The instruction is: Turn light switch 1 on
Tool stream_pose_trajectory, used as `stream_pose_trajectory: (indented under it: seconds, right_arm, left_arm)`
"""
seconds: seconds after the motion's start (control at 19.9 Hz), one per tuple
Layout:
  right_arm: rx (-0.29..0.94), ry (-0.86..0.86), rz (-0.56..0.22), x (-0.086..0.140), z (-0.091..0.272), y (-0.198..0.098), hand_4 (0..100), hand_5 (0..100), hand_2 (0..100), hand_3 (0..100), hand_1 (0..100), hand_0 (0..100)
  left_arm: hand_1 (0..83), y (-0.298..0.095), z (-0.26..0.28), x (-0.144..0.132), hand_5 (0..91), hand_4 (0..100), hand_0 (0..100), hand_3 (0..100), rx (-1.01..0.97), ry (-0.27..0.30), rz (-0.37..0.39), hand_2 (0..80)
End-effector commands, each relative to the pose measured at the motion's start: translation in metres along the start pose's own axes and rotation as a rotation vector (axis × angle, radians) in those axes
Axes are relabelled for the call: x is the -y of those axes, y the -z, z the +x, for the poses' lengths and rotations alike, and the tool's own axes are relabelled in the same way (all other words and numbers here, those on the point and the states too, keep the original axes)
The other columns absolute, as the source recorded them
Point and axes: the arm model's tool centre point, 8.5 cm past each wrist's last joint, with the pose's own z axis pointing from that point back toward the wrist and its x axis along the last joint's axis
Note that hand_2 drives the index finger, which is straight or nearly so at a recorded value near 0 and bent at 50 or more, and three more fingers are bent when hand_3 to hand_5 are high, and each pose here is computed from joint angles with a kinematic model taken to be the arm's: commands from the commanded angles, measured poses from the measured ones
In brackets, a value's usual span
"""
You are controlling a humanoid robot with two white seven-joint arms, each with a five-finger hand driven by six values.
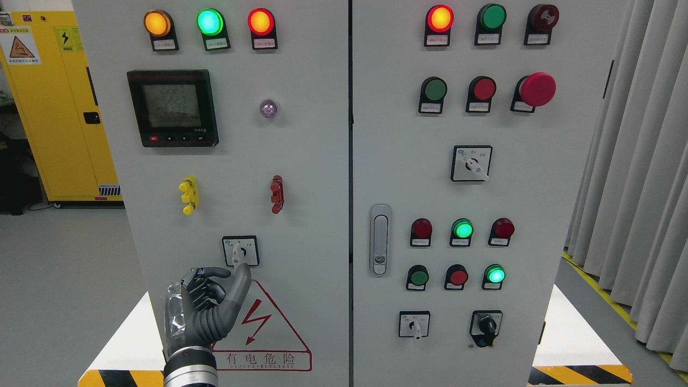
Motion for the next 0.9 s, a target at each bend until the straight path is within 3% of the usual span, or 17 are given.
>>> stream_pose_trajectory:
  seconds: [0.0,0.85]
  right_arm:
    - [0.001,0.000,-0.001,0.0001,0.0001,0.0000,0,0,4,0,50,0]
    - [0.001,0.000,0.001,-0.0001,0.0001,0.0000,0,0,4,0,50,0]
  left_arm:
    - [70.5,0.0026,0.0043,0.0029,84.2,88,15,93,0.005,0.005,0.001,59.2]
    - [69.9,0.0070,0.0087,0.0058,84.6,88,22,94,-0.018,0.013,0.001,59.6]
